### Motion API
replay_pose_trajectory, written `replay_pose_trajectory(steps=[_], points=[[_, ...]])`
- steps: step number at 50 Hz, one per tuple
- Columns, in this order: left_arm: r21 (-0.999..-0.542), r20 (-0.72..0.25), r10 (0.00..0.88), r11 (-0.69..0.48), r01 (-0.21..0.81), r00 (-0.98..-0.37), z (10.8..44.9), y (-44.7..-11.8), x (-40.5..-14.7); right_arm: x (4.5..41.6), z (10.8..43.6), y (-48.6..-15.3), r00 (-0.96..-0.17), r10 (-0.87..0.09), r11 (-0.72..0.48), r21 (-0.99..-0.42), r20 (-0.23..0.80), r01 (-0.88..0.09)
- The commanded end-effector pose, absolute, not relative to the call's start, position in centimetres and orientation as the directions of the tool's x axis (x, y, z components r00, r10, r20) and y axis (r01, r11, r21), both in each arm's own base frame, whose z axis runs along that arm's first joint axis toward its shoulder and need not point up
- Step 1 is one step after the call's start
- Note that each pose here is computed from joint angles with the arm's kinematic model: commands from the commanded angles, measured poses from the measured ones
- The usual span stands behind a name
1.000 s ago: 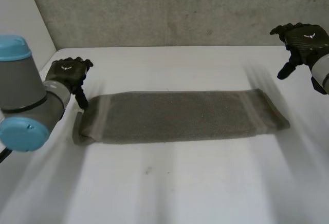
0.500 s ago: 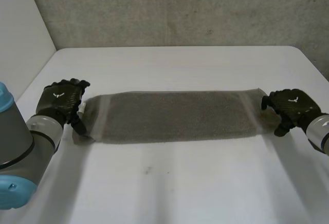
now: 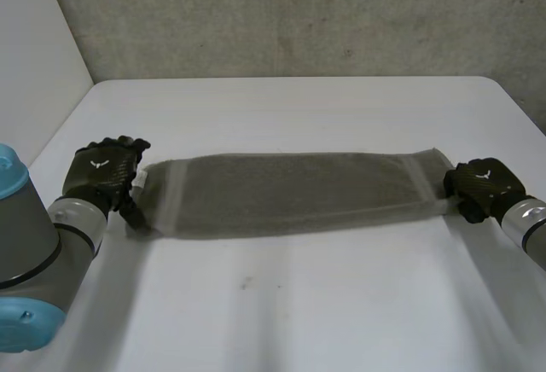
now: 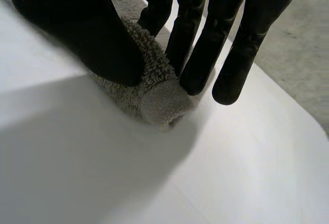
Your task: Fold the towel.
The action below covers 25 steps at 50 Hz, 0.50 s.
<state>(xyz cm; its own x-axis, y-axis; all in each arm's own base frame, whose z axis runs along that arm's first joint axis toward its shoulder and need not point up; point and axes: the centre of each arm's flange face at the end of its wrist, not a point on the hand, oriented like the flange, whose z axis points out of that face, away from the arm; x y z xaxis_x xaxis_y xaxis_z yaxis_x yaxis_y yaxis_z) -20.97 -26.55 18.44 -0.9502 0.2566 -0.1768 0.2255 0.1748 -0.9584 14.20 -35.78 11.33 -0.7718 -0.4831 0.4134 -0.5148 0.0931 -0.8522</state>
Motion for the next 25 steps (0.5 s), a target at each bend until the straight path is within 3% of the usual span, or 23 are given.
replay_pose_trajectory(steps=[1,7,14,18,24,25], points=[[-0.958,-0.177,0.256,0.175,0.226,-0.95,18.4,-26.5,-21.0,12.5,11.8,-36.9,-0.802,-0.402,0.103,-0.849,0.442,-0.519],[-0.958,-0.177,0.255,0.176,0.225,-0.951,18.4,-26.6,-20.9,10.4,12.2,-37.8,-0.825,-0.358,0.139,-0.849,0.436,-0.509],[-0.957,-0.177,0.254,0.18,0.226,-0.951,18.3,-26.5,-20.8,4.2,14.1,-39.0,-0.876,-0.258,0.274,-0.839,0.407,-0.47],[-0.957,-0.177,0.258,0.183,0.227,-0.95,18.2,-26.4,-20.9,2.2,15.6,-39.4,-0.887,-0.219,0.292,-0.84,0.407,-0.457],[-0.957,-0.177,0.259,0.179,0.227,-0.95,18.3,-26.3,-20.9,2.1,18.3,-40.4,-0.886,-0.196,0.247,-0.853,0.421,-0.46],[-0.958,-0.177,0.258,0.178,0.227,-0.95,18.4,-26.3,-20.9,3.8,19.5,-40.4,-0.881,-0.212,0.206,-0.862,0.424,-0.464]])
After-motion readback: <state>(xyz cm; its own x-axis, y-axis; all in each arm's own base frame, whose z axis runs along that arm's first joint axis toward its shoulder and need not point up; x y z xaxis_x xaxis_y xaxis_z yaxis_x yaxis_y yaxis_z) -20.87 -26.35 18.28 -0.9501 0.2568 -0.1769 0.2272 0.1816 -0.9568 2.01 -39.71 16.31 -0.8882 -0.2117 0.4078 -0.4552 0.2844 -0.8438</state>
